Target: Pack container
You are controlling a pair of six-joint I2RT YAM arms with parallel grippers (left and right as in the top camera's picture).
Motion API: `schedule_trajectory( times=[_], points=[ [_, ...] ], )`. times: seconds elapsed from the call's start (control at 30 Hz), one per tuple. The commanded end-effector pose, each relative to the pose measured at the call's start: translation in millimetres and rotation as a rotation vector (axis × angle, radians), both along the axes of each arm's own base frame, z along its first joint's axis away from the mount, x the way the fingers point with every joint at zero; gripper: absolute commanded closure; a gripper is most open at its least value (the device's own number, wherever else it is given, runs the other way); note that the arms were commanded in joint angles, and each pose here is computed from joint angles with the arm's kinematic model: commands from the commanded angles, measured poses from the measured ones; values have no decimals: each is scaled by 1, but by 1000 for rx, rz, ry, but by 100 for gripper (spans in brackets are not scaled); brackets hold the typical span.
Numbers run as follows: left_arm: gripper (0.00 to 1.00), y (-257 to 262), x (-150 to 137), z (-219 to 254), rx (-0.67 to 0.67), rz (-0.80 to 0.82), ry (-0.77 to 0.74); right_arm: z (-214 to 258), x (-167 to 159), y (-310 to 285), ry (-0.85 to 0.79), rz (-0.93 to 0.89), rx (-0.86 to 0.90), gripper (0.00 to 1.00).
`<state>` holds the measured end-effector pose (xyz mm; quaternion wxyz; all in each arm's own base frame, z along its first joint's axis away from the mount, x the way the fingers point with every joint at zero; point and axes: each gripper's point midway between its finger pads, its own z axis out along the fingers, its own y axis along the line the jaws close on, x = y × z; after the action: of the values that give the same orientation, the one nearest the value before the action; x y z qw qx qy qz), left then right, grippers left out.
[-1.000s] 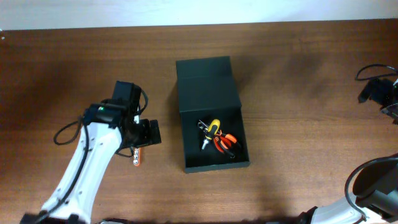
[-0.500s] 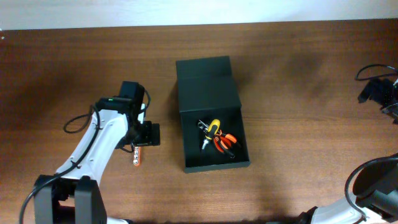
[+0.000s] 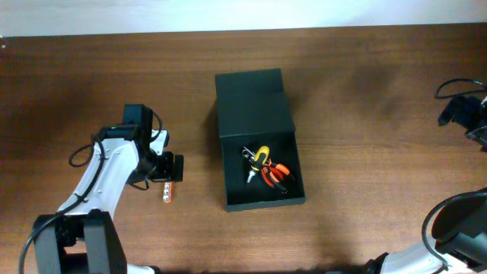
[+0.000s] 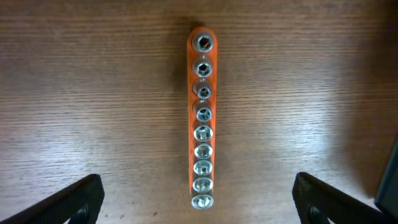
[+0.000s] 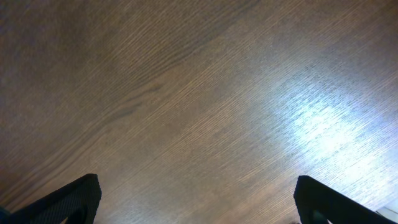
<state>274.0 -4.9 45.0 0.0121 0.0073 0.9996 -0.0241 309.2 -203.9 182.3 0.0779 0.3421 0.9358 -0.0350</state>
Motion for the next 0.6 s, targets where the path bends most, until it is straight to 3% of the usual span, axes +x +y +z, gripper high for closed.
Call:
schedule_trajectory(
  times=[0.0, 0.57],
  points=[
    [1, -2, -4, -9, -15, -9, 15, 0, 0, 2, -2, -4, 2, 1],
    [1, -1, -11, -53, 32, 57, 148, 0, 0, 2, -2, -4, 2, 1]
  ],
)
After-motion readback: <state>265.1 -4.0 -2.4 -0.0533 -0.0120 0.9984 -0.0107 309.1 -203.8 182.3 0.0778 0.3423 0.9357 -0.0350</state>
